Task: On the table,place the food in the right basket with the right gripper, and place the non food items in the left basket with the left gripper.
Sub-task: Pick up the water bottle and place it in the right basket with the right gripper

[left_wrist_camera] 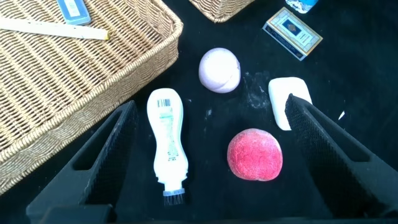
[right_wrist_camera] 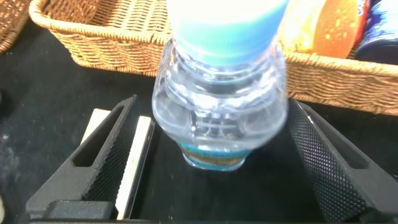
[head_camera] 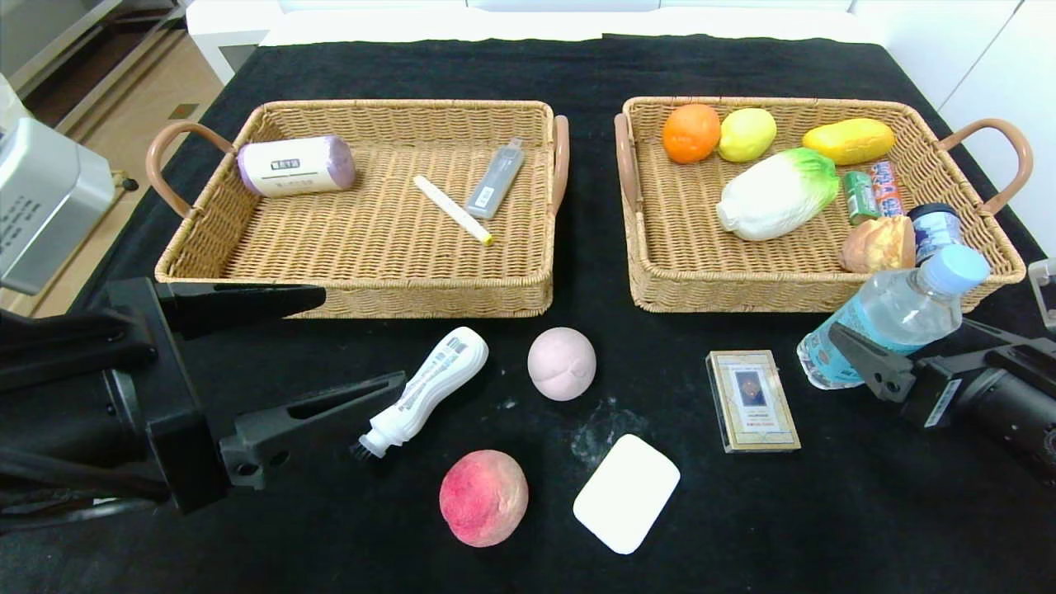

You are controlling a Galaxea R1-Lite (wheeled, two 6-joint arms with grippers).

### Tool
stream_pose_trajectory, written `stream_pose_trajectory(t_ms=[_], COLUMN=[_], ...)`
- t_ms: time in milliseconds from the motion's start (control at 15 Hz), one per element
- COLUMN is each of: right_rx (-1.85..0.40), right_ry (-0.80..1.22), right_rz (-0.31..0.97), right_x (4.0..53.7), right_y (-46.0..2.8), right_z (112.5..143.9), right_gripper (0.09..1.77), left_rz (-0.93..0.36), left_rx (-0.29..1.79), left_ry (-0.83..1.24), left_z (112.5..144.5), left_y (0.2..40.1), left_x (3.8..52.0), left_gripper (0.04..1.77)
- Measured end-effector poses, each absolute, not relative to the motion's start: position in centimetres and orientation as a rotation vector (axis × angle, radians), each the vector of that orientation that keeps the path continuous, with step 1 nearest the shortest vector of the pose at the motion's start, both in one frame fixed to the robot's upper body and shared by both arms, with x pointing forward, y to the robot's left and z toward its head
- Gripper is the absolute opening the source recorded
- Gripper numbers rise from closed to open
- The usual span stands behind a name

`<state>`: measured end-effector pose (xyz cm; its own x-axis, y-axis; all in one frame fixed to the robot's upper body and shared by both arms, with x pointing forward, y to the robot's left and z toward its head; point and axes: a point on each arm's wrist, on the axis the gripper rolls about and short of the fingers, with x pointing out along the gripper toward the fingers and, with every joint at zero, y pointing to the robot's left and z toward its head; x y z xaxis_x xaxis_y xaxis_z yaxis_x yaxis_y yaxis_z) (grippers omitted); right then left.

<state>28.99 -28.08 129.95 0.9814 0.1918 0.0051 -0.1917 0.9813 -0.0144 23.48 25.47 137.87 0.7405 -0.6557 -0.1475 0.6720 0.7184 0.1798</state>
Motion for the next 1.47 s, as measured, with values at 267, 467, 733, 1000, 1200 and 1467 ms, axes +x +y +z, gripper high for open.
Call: stream_pose_trajectory(t_ms=[267, 467, 733, 1000, 1200, 1467], right_rx=[-0.008, -0.004, -0.002, 0.001, 0.001, 0.0], right_ry=[-0.033, -0.052, -0.051, -0.049, -0.048, -0.05], right_rz=[0.183, 0.178, 0.178, 0.178, 0.179, 0.18], right_x=[29.7, 30.1, 30.5, 30.8, 30.8, 30.8], right_y=[-27.9, -27.7, -27.6, -27.5, -27.5, -27.5], right_z=[130.8, 131.3, 131.4, 131.4, 131.3, 131.4], right_gripper=[1.71, 1.71, 1.71, 1.33, 1.08, 1.08], left_rz=[-0.735, -0.734, -0.733, -0.732, -0.732, -0.732], left_rx=[0.228, 0.228, 0.227, 0.227, 0.227, 0.227], left_ry=[0.073, 0.07, 0.069, 0.067, 0.065, 0.063], left_z=[137.9, 137.9, 138.0, 138.0, 138.0, 138.1], left_y=[25.5, 25.5, 25.6, 25.6, 25.6, 25.6], left_x=[23.4, 23.4, 23.4, 23.3, 23.3, 23.2], left_gripper=[1.72, 1.72, 1.72, 1.72, 1.72, 1.72])
